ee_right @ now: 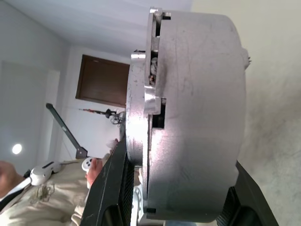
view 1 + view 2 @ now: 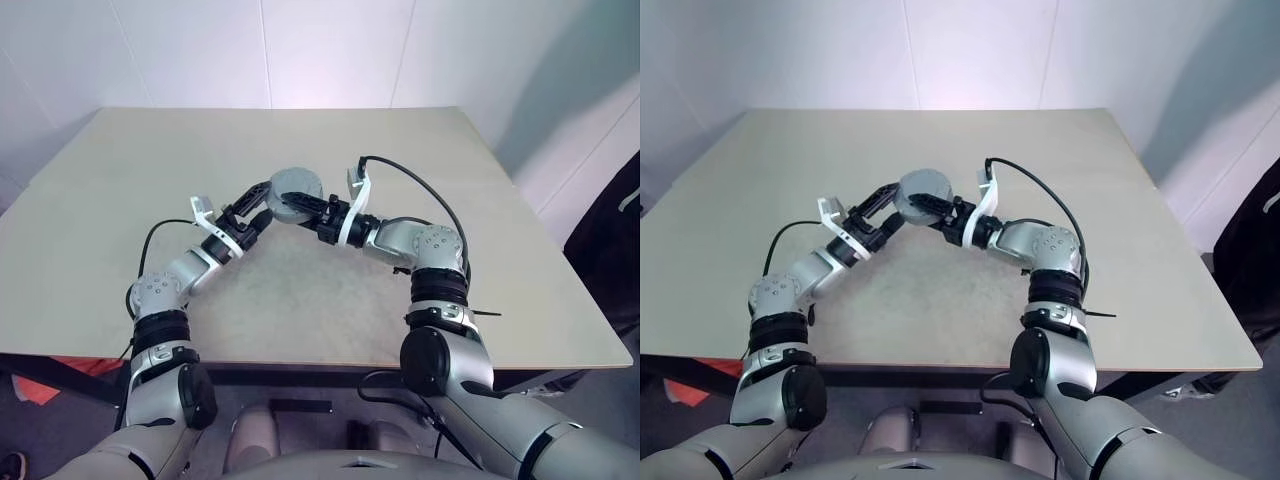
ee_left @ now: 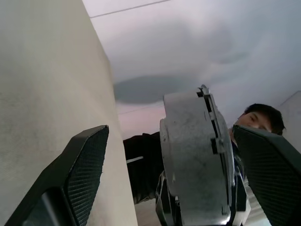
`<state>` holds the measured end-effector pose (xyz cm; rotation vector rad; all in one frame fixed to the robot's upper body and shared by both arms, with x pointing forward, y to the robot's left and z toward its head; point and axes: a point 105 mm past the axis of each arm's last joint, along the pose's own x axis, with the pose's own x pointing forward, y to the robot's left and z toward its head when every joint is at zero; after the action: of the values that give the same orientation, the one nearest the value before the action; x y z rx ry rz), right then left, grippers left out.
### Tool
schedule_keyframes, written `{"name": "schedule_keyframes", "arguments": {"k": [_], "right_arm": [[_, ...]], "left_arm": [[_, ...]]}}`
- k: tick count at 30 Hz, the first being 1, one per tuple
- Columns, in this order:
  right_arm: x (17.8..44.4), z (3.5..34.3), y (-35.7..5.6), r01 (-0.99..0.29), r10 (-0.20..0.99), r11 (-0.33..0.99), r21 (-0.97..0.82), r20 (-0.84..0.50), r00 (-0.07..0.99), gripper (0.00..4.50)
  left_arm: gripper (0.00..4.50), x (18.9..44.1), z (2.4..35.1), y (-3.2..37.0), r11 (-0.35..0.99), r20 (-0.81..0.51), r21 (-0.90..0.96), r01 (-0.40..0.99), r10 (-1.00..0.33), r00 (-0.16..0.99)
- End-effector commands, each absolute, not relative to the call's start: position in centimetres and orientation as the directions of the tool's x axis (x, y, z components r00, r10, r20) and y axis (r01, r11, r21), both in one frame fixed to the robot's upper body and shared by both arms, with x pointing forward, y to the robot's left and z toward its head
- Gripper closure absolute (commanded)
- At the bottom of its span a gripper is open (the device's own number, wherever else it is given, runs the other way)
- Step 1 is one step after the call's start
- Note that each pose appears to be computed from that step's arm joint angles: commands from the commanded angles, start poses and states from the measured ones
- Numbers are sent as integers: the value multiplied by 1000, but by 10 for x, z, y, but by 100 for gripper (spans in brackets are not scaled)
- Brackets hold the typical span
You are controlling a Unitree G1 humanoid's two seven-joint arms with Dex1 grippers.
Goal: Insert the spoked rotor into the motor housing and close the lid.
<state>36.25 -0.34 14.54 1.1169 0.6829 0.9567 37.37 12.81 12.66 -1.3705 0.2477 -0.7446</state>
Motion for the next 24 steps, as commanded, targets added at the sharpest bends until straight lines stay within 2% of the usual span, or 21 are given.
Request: {"name": "schedule_keyframes", "arguments": {"k": [1, 13, 19, 20, 24], "right_arm": [[361, 175, -2, -386, 896, 67, 920, 114, 428, 246], [360, 172, -1, -392, 897, 84, 916, 102, 430, 246], [360, 171, -1, -395, 896, 89, 914, 100, 433, 246], [360, 171, -1, -395, 895, 90, 914, 100, 434, 246], [361, 169, -1, -392, 894, 95, 915, 94, 437, 246]], "left_arm": [[4, 375, 146, 121, -41, 335, -917, 396, -618, 711], [4, 385, 140, 108, -4, 294, -924, 382, -647, 704], [197, 385, 137, 108, 11, 286, -924, 383, -646, 708], [217, 385, 137, 108, 10, 286, -924, 383, -646, 708], [217, 385, 136, 109, 11, 281, -926, 377, -647, 709]]}}
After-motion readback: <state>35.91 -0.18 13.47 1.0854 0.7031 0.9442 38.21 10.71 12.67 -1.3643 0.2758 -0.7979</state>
